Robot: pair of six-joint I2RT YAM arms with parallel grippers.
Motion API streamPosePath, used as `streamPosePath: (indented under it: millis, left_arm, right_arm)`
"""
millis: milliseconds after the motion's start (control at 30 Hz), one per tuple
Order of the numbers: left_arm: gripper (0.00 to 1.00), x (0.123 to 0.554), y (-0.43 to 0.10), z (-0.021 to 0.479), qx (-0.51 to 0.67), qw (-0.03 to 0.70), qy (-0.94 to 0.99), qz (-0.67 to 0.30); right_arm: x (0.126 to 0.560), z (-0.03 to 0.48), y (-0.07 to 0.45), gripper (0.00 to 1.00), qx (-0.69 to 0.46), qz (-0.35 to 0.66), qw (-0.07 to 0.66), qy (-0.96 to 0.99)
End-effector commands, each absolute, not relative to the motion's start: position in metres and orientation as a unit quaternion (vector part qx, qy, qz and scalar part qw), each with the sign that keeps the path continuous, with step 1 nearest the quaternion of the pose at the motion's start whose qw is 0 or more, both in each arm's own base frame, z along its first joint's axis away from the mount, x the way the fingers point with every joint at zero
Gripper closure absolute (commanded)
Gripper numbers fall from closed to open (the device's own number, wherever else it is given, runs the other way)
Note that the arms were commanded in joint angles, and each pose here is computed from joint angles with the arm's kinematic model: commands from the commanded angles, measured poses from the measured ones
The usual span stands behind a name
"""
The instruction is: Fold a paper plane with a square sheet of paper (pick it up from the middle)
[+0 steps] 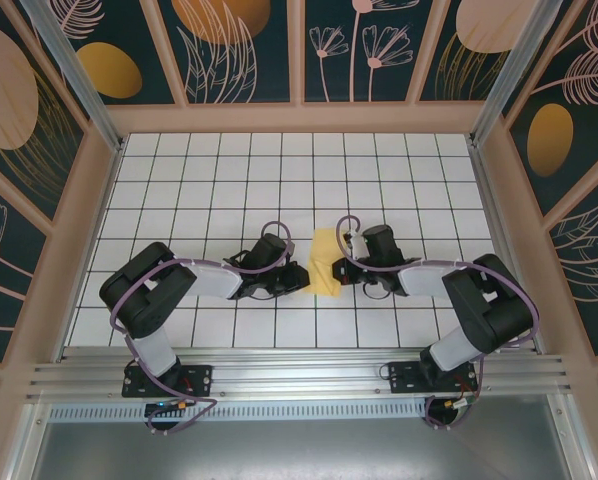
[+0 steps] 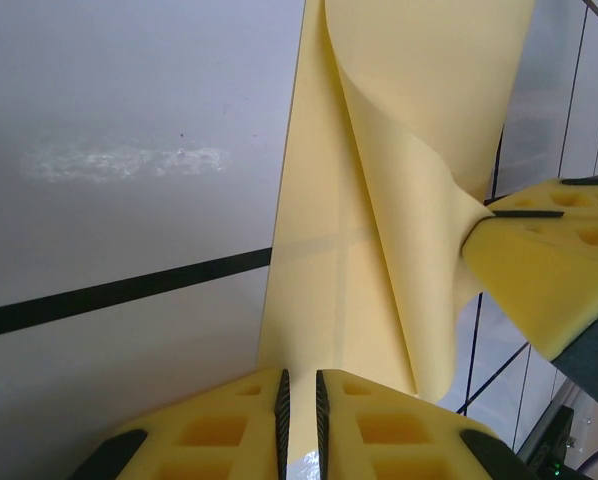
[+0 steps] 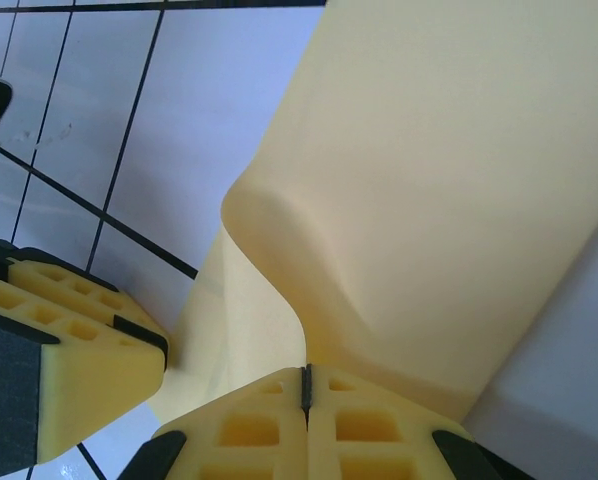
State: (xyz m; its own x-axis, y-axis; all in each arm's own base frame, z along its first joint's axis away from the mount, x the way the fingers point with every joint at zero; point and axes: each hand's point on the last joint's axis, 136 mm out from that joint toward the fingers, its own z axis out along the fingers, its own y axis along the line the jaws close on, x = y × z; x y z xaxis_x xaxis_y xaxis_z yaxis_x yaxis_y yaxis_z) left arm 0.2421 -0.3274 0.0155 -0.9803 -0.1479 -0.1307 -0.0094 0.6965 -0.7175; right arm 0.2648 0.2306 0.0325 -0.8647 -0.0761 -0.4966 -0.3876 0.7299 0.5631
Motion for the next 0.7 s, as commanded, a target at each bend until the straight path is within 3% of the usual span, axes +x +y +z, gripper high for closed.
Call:
streamPosePath:
  millis: [0, 400, 667]
  left_arm:
    - [0.81, 0.236, -0.314, -0.02, -0.043, 0.078, 0.939, -0.333]
    - [0.81, 0.241, -0.314, -0.016, -0.039, 0.085, 0.941, -0.325]
    - [0.73, 0.258, -0.334, 0.042, -0.045, 0.129, 0.911, -0.39]
  right_arm:
    - [0.274, 0.035, 0.228, 0.98, -0.15, 0.327, 0.239, 0.902]
    - [0.278, 0.029, 0.223, 0.97, -0.194, 0.292, 0.252, 0.902]
    - [0.275, 0.031, 0.229, 0.98, -0.178, 0.316, 0.244, 0.899]
